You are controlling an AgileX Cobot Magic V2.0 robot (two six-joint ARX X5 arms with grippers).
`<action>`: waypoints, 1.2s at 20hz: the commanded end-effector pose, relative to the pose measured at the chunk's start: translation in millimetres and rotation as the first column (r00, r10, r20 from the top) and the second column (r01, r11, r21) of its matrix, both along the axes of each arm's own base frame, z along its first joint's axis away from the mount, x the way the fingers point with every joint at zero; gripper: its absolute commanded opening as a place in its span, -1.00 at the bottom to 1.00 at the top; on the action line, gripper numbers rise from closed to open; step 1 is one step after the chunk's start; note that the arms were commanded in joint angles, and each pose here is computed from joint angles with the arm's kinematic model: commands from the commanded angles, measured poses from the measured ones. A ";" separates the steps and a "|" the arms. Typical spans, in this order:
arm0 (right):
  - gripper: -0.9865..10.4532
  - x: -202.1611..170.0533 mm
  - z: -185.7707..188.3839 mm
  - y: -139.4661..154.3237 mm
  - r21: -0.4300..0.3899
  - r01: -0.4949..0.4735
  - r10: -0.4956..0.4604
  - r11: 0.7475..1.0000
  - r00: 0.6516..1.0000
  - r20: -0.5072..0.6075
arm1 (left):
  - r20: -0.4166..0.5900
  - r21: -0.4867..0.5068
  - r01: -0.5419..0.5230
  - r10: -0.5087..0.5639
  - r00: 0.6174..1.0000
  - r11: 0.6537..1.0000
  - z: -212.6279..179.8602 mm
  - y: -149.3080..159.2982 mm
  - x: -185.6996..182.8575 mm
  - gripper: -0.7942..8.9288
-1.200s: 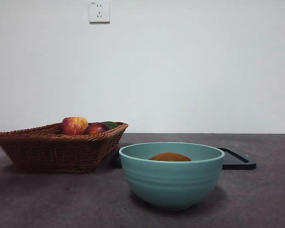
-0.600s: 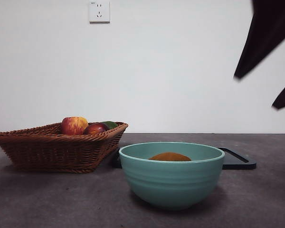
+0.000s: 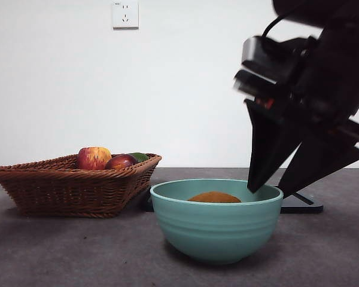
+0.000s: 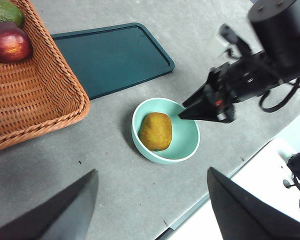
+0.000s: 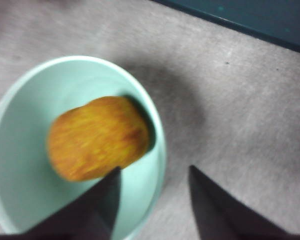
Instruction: Pick up the wifruite, put it on the bowl, pick up the plate, put it on desk
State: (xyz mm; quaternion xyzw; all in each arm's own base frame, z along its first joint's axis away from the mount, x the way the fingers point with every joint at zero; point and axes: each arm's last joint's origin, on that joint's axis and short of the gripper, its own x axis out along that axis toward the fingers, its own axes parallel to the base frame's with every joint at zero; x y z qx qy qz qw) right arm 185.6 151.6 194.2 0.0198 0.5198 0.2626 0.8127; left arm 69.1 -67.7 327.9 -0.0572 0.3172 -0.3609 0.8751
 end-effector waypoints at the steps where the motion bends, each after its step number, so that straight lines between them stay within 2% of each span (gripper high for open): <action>1: -0.59 1.7 -6.1 7.5 -0.007 0.001 -0.001 1.000 1.000 -0.010 | 0.008 0.004 0.015 -0.015 1.000 1.000 1.7 -1.0 0.1 -0.13; 9: -0.81 2.9 -15.2 16.0 -0.025 -0.003 0.003 1.000 1.000 -0.015 | 0.007 0.005 0.015 -0.015 1.000 1.000 1.5 -0.9 0.0 -0.13; 14: -0.81 3.6 -11.0 16.6 -0.009 0.000 0.000 1.000 1.000 0.000 | -0.001 0.013 0.015 -0.015 1.000 1.000 0.6 -0.5 -0.4 -0.13; 21: -0.81 22.6 32.6 17.2 0.018 0.031 -0.033 0.999 0.996 0.083 | -0.001 0.012 0.015 -0.015 1.000 1.000 0.7 -0.6 -0.3 -0.13; 24: -0.81 41.2 49.2 7.8 0.049 0.090 -0.096 0.995 0.987 0.128 | 0.000 0.012 0.015 -0.015 1.000 1.000 0.7 -0.6 -0.3 -0.13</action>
